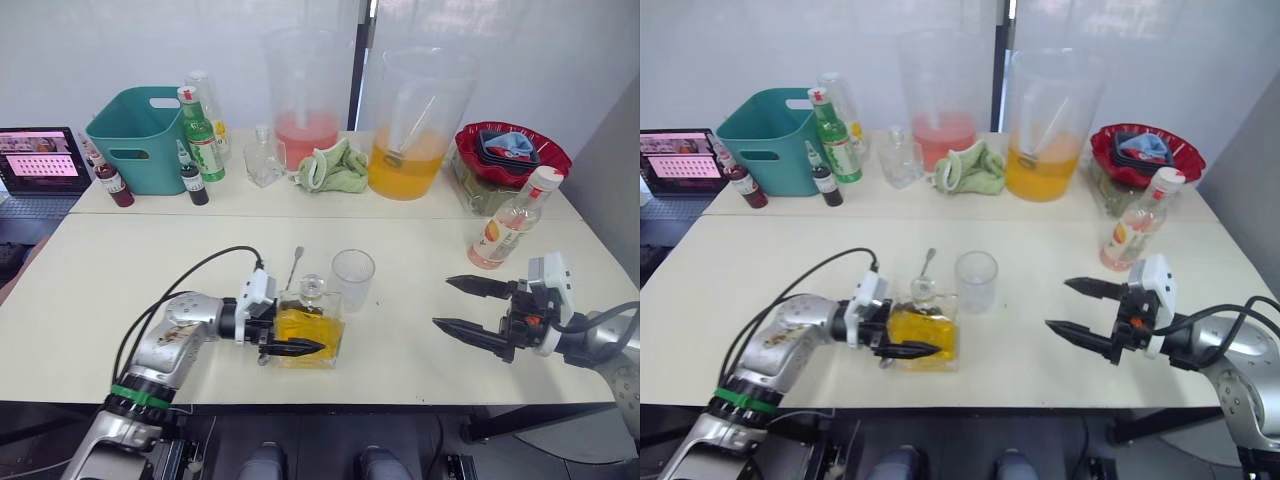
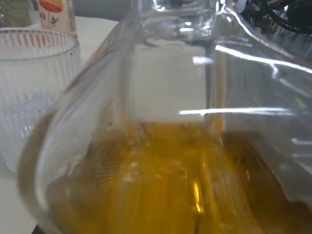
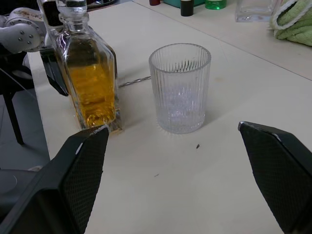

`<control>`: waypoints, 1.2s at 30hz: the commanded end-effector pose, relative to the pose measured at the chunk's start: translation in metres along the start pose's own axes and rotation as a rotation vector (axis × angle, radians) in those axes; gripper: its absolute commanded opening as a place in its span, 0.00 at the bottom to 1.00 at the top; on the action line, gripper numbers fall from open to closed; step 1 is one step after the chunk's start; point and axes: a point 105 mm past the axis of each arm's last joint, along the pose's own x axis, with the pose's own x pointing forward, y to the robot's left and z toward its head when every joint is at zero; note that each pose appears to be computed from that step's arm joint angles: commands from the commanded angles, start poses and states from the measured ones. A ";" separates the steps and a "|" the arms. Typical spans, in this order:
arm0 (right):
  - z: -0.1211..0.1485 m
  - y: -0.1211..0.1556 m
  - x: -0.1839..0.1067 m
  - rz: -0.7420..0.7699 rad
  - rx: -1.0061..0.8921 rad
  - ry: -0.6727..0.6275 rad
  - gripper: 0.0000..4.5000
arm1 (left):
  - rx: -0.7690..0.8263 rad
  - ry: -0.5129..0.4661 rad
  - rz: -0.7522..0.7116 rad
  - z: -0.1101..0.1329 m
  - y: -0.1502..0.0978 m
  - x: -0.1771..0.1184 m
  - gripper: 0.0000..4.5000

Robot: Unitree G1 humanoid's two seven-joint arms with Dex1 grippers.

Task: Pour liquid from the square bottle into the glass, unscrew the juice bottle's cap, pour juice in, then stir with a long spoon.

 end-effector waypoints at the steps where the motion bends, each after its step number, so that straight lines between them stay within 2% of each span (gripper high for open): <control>1: 0.013 0.004 -0.003 -0.004 -0.032 -0.023 1.00 | 0.104 -0.012 -0.049 0.009 0.000 0.010 0.63; 4: 0.013 0.004 -0.003 -0.014 -0.028 -0.021 1.00 | 0.090 -0.013 -0.045 0.003 0.001 0.009 0.63; 6: 0.014 0.004 -0.003 -0.019 -0.026 -0.021 1.00 | 0.085 -0.033 -0.035 0.005 0.003 0.007 0.87; 8: 0.013 0.004 -0.003 -0.022 -0.025 -0.021 1.00 | 0.070 -0.055 -0.047 0.011 0.002 0.005 0.99; 11: 0.013 0.004 -0.003 -0.022 -0.025 -0.023 1.00 | 0.059 -0.086 -0.056 0.026 0.004 0.001 0.99; 17: 0.013 0.005 -0.002 -0.019 -0.027 -0.025 1.00 | 0.085 -0.083 -0.069 0.050 0.001 -0.004 0.99; 31: 0.019 0.002 -0.001 -0.025 -0.040 -0.035 1.00 | 0.046 -0.043 -0.056 0.034 -0.002 0.007 0.99; 34: 0.019 0.002 -0.001 -0.023 -0.043 -0.036 1.00 | 0.041 -0.064 -0.066 0.036 -0.003 0.009 0.81; 35: 0.020 0.003 -0.001 -0.022 -0.043 -0.036 1.00 | 0.039 -0.066 -0.069 0.037 -0.003 0.009 0.73; 36: 0.020 0.004 -0.001 -0.017 -0.043 -0.036 1.00 | 0.042 -0.061 -0.073 0.036 -0.004 0.009 0.70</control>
